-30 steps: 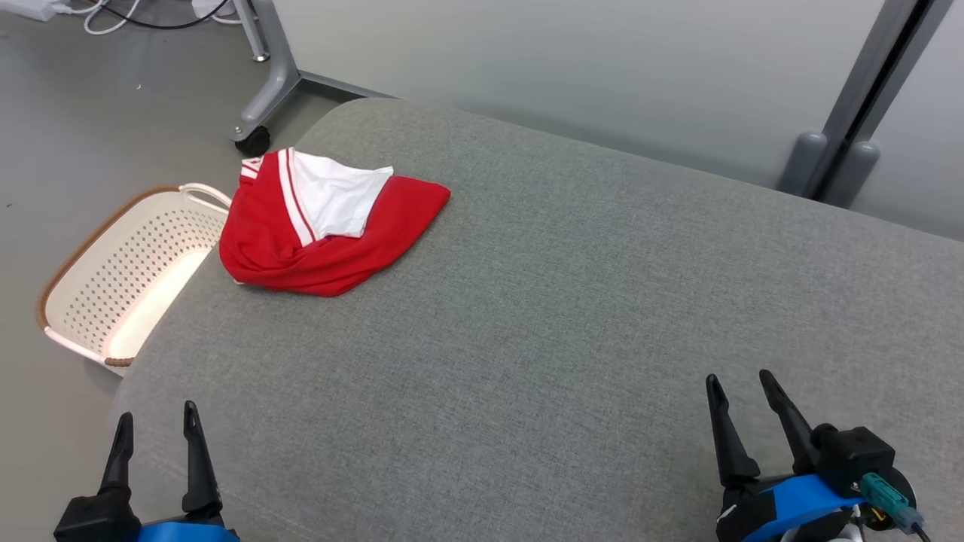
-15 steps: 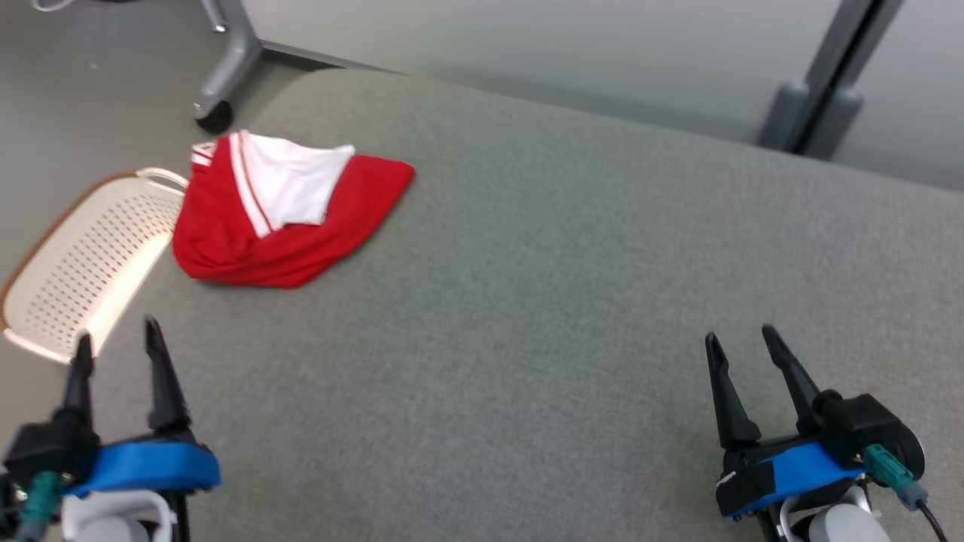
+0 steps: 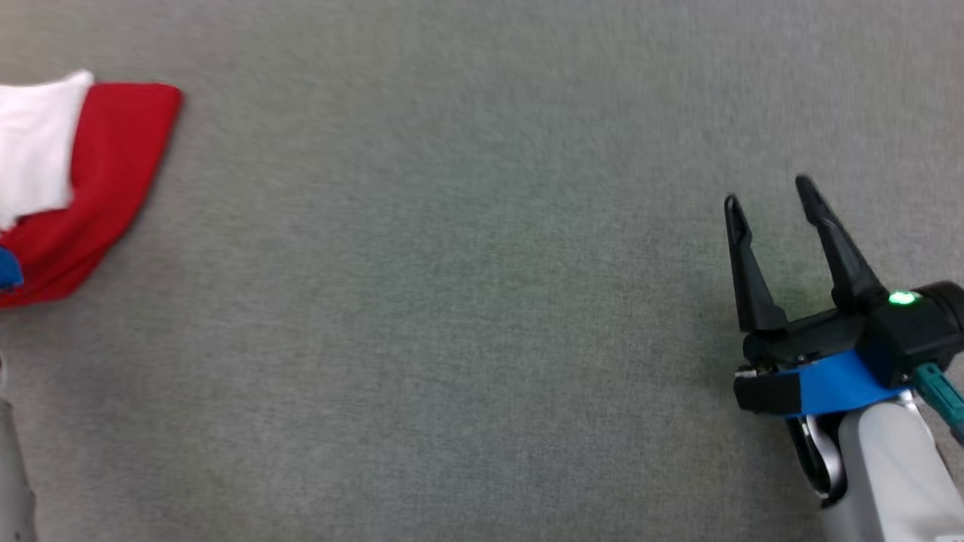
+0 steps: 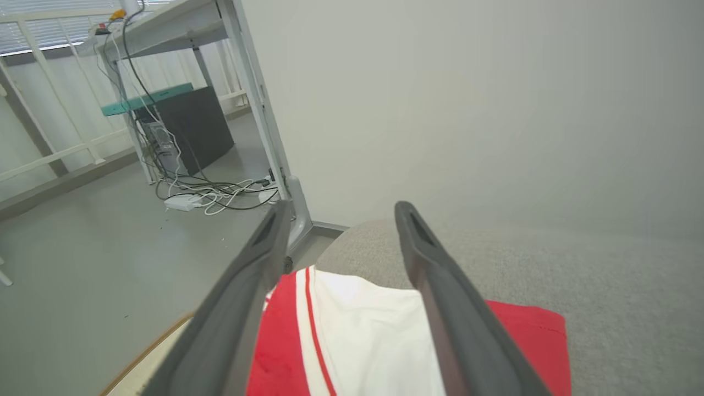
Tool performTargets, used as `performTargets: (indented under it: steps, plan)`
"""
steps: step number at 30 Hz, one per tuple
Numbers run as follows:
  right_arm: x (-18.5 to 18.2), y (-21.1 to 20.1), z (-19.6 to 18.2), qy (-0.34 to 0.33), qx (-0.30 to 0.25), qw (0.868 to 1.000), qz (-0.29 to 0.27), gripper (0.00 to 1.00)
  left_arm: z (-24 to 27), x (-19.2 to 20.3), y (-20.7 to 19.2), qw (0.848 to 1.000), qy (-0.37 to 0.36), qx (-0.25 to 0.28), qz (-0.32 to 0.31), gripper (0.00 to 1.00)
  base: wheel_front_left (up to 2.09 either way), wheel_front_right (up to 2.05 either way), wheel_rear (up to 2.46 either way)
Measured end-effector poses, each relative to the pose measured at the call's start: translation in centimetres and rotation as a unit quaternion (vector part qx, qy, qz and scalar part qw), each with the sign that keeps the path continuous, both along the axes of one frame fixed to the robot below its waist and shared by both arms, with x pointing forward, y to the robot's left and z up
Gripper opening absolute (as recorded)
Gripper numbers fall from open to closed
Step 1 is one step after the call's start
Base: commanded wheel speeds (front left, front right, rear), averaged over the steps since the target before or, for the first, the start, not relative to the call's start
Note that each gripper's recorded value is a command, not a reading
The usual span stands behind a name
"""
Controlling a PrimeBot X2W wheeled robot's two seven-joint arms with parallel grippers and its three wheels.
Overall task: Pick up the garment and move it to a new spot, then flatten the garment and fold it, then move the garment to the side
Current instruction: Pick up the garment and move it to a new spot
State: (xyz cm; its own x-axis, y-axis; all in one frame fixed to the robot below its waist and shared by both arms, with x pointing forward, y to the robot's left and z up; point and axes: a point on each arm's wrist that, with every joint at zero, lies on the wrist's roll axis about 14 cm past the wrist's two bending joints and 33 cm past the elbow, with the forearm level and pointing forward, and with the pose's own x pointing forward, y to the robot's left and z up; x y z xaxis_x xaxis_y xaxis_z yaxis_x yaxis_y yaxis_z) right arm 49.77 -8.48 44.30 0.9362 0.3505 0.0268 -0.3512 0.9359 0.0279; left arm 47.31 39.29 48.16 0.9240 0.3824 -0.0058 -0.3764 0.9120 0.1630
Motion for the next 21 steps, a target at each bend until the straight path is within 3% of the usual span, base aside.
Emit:
performTargets:
  steps: [8,19,20,21]
  plan:
    - [1.1,-2.5,-2.1,0.004,-0.02,0.999,-0.025,1.0,-8.2,4.0,0.4,0.991,0.132,-0.025,-0.01,1.0,0.0,0.0,0.0]
    - [1.5,-3.0,-3.0,0.007,-0.024,0.999,-0.032,1.0,-15.5,2.7,0.1,0.945,0.308,-0.11,0.023,1.0,0.0,0.0,0.0]
    - [1.5,-3.0,-3.0,0.007,-0.024,0.999,-0.033,1.0,-15.7,2.6,0.1,0.941,0.317,-0.115,0.025,0.88,0.0,0.0,0.0]
    - [1.5,-3.0,-3.0,0.006,-0.025,0.999,-0.033,1.0,-15.6,2.7,0.1,0.94,0.32,-0.117,0.024,0.5,0.0,0.0,0.0]
